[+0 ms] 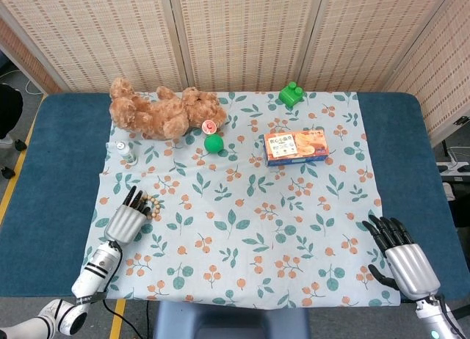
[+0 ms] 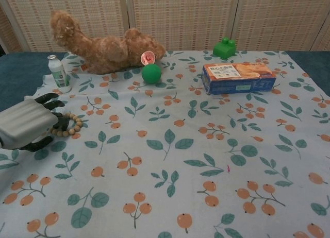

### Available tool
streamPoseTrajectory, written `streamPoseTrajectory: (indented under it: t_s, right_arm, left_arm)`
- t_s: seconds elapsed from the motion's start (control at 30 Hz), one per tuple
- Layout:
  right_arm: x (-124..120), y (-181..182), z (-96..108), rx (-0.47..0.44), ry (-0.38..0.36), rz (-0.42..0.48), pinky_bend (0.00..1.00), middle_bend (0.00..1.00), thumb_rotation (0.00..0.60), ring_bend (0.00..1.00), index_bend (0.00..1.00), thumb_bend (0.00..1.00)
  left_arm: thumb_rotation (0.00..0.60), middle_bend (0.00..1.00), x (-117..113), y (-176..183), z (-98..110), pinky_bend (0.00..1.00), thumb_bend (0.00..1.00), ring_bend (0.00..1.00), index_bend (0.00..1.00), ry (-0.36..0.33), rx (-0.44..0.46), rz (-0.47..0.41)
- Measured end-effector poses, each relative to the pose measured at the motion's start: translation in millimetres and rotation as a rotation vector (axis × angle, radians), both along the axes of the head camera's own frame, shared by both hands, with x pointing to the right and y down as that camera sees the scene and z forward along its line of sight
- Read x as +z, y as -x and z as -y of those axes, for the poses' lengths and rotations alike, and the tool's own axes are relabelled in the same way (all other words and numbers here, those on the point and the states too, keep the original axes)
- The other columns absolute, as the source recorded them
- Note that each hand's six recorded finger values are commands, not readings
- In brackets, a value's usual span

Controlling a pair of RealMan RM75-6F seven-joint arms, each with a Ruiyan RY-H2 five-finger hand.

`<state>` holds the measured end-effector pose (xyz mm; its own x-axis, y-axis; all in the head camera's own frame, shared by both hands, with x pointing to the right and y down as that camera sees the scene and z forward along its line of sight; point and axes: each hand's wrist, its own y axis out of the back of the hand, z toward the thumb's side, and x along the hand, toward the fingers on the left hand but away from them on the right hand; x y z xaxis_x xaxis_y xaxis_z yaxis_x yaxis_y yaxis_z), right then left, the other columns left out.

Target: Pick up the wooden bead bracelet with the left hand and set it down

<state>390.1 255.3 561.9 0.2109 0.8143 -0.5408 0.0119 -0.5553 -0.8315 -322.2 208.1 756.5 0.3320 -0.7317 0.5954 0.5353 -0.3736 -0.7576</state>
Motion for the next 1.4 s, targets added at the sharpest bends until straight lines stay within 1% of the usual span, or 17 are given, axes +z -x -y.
streamPoseTrajectory:
  t_s: [0.13, 0.37, 0.5, 0.63, 0.73, 0.9, 1.03, 1.13, 1.23, 1.33, 1.4]
  right_arm:
    - [-0.4, 0.3, -0.4, -0.002, 0.000, 0.001, 0.00, 0.00, 0.600, 0.00, 0.00, 0.22]
    - [-1.6, 0.1, -1.2, -0.003, 0.003, 0.005, 0.00, 0.00, 0.600, 0.00, 0.00, 0.22]
    - [-2.4, 0.3, -1.9, -0.004, 0.005, 0.010, 0.00, 0.00, 0.600, 0.00, 0.00, 0.22]
    - [-3.9, -0.1, -2.3, -0.002, 0.004, 0.015, 0.00, 0.00, 0.600, 0.00, 0.00, 0.22]
    - [-5.0, -0.3, -2.6, -0.002, 0.004, 0.018, 0.00, 0.00, 0.600, 0.00, 0.00, 0.22]
    - [-7.2, -0.9, -2.8, -0.002, 0.002, 0.024, 0.00, 0.00, 0.600, 0.00, 0.00, 0.22]
    - [-9.6, -2.0, -2.8, 0.001, -0.004, 0.027, 0.00, 0.00, 0.600, 0.00, 0.00, 0.22]
    - [-10.5, -2.4, -2.9, 0.002, -0.006, 0.029, 0.00, 0.00, 0.600, 0.00, 0.00, 0.22]
    - [-10.6, -2.7, -3.4, 0.001, -0.005, 0.028, 0.00, 0.00, 0.600, 0.00, 0.00, 0.22]
    - [-11.5, -3.3, -2.9, 0.003, -0.006, 0.030, 0.00, 0.00, 0.600, 0.00, 0.00, 0.22]
    - [-12.3, -4.0, -2.3, 0.006, -0.009, 0.031, 0.00, 0.00, 0.600, 0.00, 0.00, 0.22]
  left_arm:
    - [0.600, 0.45, -0.4, -4.0, 2.0, 0.03, 0.49, 0.15, 0.41, 0.006, 0.032, 0.053]
    - [0.600, 0.55, 1.5, -7.3, 7.7, 0.03, 0.49, 0.21, 0.51, 0.002, 0.059, 0.128]
    - [0.600, 0.59, 2.3, -9.5, 9.5, 0.03, 0.50, 0.24, 0.56, -0.016, 0.067, 0.136]
    - [0.600, 0.63, -0.5, -12.3, 12.5, 0.03, 0.52, 0.27, 0.60, -0.056, 0.080, 0.131]
    - [0.600, 0.67, -3.2, -15.2, 14.9, 0.04, 0.57, 0.31, 0.63, -0.080, 0.074, 0.105]
    - [0.600, 0.72, -7.9, -16.3, 24.2, 0.05, 0.72, 0.36, 0.70, -0.147, 0.073, 0.086]
    - [0.600, 0.73, -8.6, -14.6, 34.1, 0.05, 0.77, 0.38, 0.72, -0.189, 0.066, 0.090]
    - [0.600, 0.75, -11.2, -15.7, 42.1, 0.06, 0.80, 0.38, 0.74, -0.202, 0.031, 0.062]
    - [0.600, 0.75, -14.5, -15.9, 54.0, 0.06, 0.82, 0.38, 0.75, -0.196, -0.052, 0.014]
    - [0.600, 0.76, -16.7, -15.1, 68.5, 0.06, 0.84, 0.39, 0.76, -0.152, -0.180, -0.050]
    - [0.600, 0.76, -21.2, -13.1, 83.0, 0.06, 0.84, 0.39, 0.76, -0.121, -0.289, -0.099]
